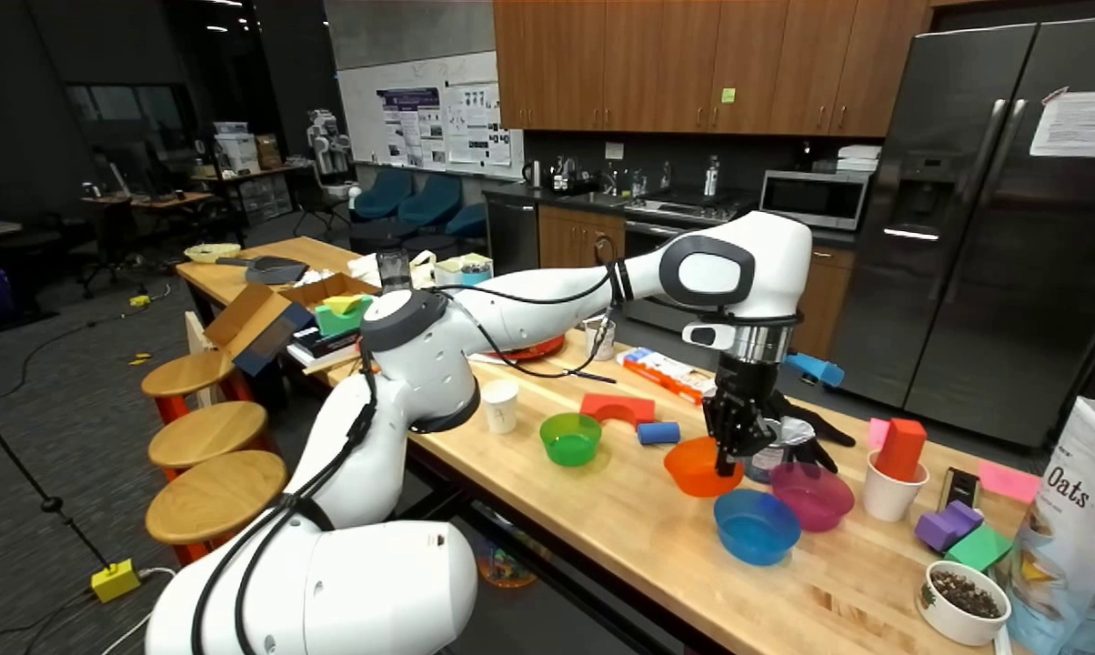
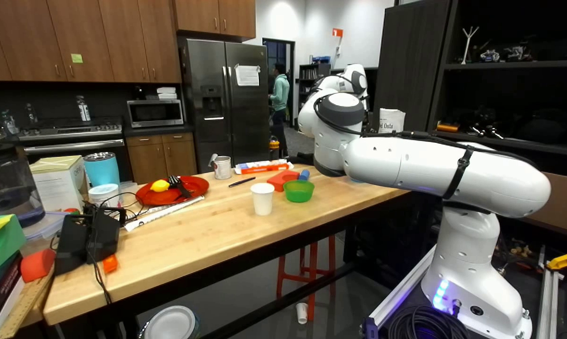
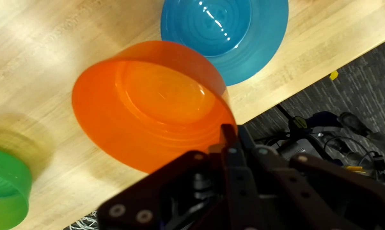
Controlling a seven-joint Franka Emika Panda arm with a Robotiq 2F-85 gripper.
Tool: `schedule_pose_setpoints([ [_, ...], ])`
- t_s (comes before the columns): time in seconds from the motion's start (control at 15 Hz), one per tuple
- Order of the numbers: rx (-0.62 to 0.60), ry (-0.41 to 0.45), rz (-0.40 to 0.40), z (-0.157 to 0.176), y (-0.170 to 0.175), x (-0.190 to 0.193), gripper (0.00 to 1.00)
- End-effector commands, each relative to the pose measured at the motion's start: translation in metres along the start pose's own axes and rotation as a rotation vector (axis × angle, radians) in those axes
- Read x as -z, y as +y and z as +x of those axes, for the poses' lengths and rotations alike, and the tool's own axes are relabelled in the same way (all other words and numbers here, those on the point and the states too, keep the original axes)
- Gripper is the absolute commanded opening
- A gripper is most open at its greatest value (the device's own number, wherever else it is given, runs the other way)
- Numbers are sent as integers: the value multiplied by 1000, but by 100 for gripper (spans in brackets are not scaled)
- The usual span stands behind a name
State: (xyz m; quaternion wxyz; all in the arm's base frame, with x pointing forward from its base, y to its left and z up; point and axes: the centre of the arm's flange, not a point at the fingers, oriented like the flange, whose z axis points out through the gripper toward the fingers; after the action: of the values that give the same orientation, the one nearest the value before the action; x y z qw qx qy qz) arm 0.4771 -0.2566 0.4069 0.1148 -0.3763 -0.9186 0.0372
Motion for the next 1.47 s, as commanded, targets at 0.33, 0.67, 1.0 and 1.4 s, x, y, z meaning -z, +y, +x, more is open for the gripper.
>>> schedule_pose_setpoints([
  [0.33, -194, 37, -80, 20, -55, -39, 1],
  [0.67, -320, 47, -140, 36, -105, -60, 1],
  [1.0, -355, 11, -143, 38, -123, -58, 1],
  [1.4, -371, -63, -110, 35, -130, -31, 1],
])
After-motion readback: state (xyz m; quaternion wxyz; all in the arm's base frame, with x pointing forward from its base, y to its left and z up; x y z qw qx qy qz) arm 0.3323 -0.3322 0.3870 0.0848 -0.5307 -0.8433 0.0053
